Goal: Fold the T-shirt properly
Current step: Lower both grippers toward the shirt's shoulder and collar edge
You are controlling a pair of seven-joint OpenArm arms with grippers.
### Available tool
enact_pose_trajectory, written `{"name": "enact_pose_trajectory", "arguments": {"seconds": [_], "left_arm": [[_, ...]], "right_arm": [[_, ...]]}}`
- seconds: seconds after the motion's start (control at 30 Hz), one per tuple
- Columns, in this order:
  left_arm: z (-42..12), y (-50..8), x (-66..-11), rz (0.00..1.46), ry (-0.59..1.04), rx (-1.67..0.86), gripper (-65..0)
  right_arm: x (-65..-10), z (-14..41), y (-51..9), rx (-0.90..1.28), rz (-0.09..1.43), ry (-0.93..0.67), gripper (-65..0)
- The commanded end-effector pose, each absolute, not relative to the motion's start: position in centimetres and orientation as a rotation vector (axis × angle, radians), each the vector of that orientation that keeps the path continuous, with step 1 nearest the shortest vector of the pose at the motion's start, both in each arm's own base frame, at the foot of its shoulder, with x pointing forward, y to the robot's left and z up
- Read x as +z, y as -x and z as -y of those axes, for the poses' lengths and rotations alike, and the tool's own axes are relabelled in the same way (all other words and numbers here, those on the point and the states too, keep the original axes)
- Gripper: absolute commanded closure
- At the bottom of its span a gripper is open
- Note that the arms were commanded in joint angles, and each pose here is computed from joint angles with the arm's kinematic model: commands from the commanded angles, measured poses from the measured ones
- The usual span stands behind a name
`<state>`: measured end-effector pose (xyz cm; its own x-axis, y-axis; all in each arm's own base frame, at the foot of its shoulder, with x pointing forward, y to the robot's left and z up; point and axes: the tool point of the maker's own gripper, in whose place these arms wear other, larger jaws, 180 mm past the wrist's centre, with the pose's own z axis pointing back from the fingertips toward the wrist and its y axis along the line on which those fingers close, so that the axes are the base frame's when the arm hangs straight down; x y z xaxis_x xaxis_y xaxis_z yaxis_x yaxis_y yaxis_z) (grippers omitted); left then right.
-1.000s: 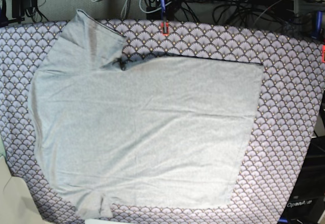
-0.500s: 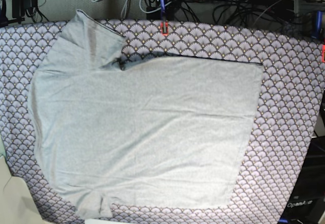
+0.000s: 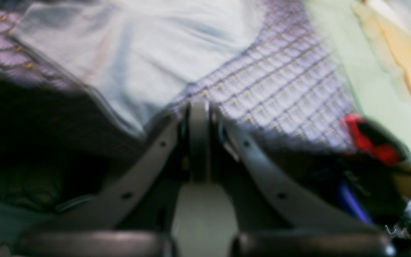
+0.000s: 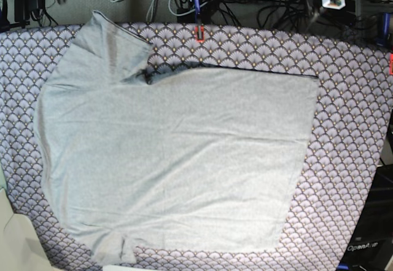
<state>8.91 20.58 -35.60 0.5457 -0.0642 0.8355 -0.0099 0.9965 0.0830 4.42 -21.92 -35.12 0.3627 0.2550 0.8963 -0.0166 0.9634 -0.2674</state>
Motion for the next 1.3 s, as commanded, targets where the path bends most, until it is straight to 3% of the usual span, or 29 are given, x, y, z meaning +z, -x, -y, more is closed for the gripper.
{"name": "enact_pose_trajectory", "arguments": {"seconds": [0.0,0.27,0.57,0.77,0.83,0.97,1.03,1.27], "left_arm": [[-20.7,-9.1,-35.0,1.012,-0.084,-0.031,0.0],[-19.9,-11.9,-35.5,0.971,-0.017,-0.082,0.0],[-24.0,-14.5,-35.4,0.901,-0.109,-0.072,0.0],[-27.2,-15.7,-34.9,0.867,-0.205,-0.025,0.0],[-27.5,-16.1,-34.9,0.853,-0.237,-0.041,-5.1],[-27.9,-17.2,-35.1,0.838,-0.289,-0.05,-22.0],[-28.2,-17.8,-34.9,0.831,-0.319,-0.063,-26.7],[-28.3,-19.7,-34.3,0.895,-0.332,-0.074,-28.0]], "right_arm": [[-33.9,21.6,-5.6,0.182,1.229,0.214,0.0],[-34.2,17.3,-10.6,0.145,1.175,0.013,0.0],[-35.2,14.8,-12.2,0.143,1.138,-0.092,-12.3],[-35.1,14.8,-13.0,0.147,1.152,-0.092,-13.9],[-35.1,14.8,-12.9,0.148,1.151,-0.091,-13.9],[-35.1,14.7,-12.9,0.15,1.151,-0.096,-13.9],[-35.1,14.6,-12.9,0.151,1.151,-0.099,-13.9],[-34.9,14.7,-13.5,0.153,1.167,-0.094,-13.9]]}}
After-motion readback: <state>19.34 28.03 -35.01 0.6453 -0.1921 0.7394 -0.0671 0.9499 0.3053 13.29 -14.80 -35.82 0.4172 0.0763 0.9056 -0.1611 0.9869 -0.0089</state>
